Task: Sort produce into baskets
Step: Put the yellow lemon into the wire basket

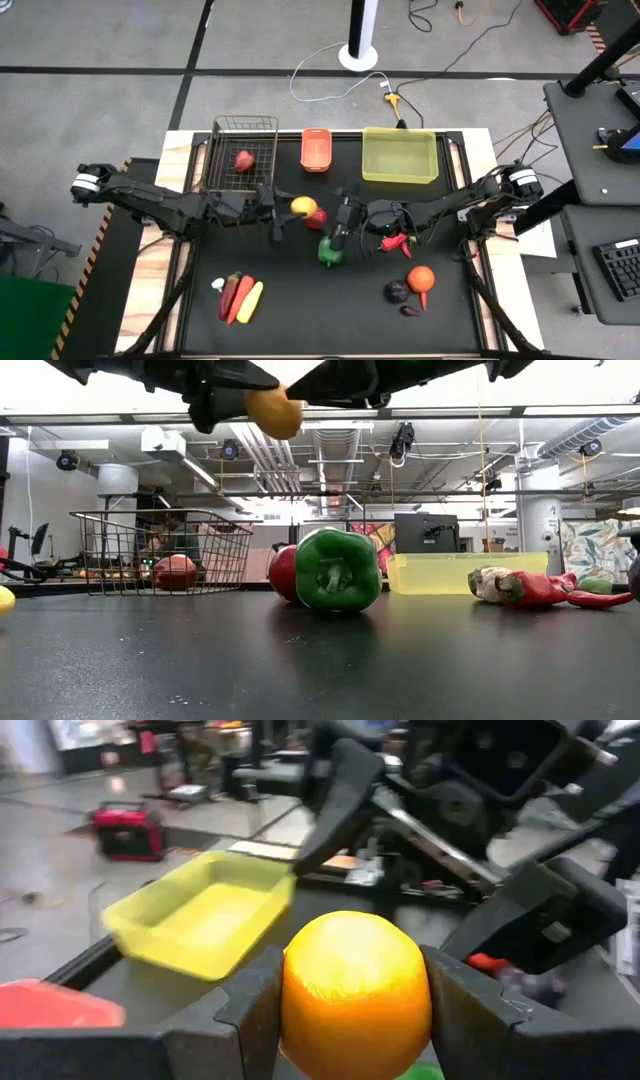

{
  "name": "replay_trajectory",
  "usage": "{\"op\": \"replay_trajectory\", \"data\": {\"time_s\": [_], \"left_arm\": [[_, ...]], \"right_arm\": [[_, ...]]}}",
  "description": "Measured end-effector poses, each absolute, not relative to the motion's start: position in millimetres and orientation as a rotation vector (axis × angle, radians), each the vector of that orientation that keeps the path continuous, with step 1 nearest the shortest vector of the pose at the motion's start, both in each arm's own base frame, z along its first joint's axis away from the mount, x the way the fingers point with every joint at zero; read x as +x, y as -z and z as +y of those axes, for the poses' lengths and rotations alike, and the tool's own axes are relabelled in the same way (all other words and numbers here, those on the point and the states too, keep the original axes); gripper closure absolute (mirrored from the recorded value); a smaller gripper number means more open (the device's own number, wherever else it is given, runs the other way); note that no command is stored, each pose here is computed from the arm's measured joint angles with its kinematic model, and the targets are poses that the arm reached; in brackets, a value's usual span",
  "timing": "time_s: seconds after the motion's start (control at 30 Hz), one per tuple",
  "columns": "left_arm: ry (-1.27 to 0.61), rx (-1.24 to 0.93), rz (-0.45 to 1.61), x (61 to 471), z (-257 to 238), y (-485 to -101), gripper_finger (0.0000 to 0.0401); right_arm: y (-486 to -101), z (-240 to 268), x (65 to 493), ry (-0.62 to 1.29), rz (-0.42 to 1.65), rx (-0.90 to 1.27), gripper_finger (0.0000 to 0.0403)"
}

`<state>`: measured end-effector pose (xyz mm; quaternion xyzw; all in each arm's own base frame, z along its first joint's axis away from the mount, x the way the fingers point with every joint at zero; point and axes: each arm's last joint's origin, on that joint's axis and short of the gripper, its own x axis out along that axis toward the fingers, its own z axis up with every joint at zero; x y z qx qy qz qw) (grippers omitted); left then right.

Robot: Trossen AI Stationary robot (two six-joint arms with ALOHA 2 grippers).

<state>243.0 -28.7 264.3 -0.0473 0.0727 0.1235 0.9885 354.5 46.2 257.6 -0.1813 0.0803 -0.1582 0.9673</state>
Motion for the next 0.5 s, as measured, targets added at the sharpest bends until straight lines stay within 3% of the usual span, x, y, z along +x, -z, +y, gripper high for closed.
{"op": "replay_trajectory", "data": {"time_s": [0.2,0.5], "left_arm": [[-0.406,-0.122,0.201,223.2,-9.2,-277.1,0.0221],[-0.825,-0.129,0.529,185.7,46.9,-300.9,0.0221]], "right_arm": [[-264.9,33.8,345.1,0.409,0.217,-0.315,0.0059],[-263.7,17.7,338.8,0.460,0.281,-0.206,0.0067]]}}
